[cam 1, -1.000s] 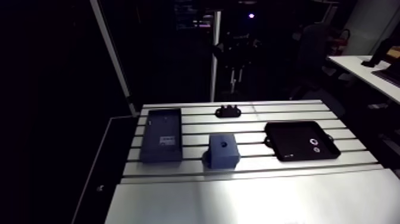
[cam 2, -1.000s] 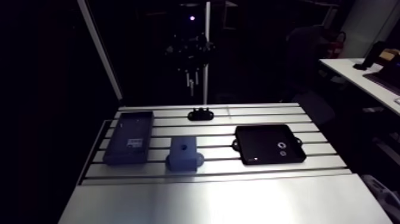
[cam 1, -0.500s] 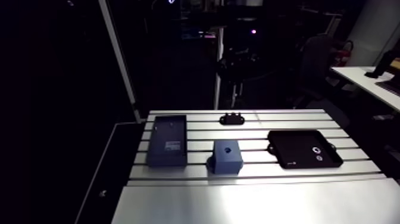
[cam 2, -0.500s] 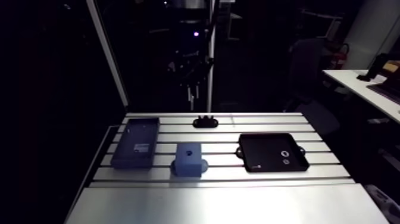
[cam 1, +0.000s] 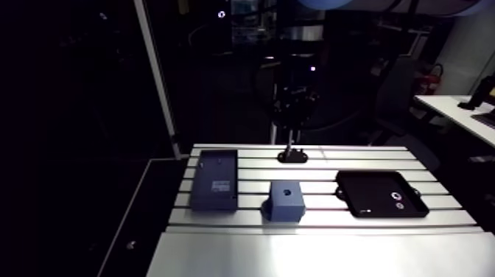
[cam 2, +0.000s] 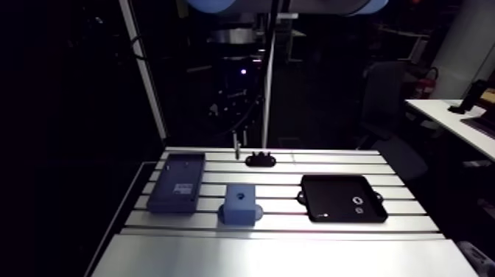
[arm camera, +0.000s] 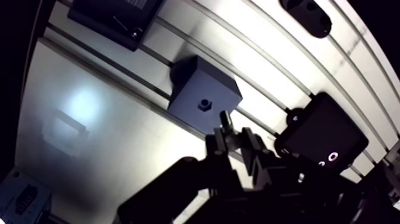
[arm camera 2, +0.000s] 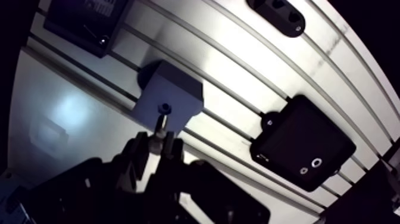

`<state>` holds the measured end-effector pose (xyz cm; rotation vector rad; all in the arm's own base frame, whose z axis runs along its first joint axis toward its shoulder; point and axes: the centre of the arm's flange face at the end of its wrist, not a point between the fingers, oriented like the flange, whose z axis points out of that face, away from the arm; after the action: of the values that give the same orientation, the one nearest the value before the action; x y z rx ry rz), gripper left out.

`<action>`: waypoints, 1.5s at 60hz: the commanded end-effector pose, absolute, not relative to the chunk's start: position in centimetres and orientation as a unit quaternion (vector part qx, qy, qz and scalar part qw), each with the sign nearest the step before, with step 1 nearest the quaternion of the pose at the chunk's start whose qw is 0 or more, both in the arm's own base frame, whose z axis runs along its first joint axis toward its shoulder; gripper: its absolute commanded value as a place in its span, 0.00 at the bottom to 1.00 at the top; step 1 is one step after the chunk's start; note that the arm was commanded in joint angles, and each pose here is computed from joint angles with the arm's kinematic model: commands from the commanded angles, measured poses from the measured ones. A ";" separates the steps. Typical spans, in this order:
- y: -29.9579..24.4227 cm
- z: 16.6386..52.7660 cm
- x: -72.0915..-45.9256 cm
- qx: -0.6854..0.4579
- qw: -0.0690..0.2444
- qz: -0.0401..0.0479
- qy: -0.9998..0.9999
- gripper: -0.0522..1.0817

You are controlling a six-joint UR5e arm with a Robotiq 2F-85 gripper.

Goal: Pick up the M10 bolt and insert it into the hex recess until seated.

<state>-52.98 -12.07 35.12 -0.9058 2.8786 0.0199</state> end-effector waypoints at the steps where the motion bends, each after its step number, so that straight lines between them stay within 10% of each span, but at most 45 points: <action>1: -12.1 34.3 -52.0 -0.303 0.062 0.013 0.951 0.74; 90: -11.9 28.6 -50.4 -0.304 0.082 0.009 0.949 0.74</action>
<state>-50.32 -11.87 29.40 -0.9103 2.8429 0.0332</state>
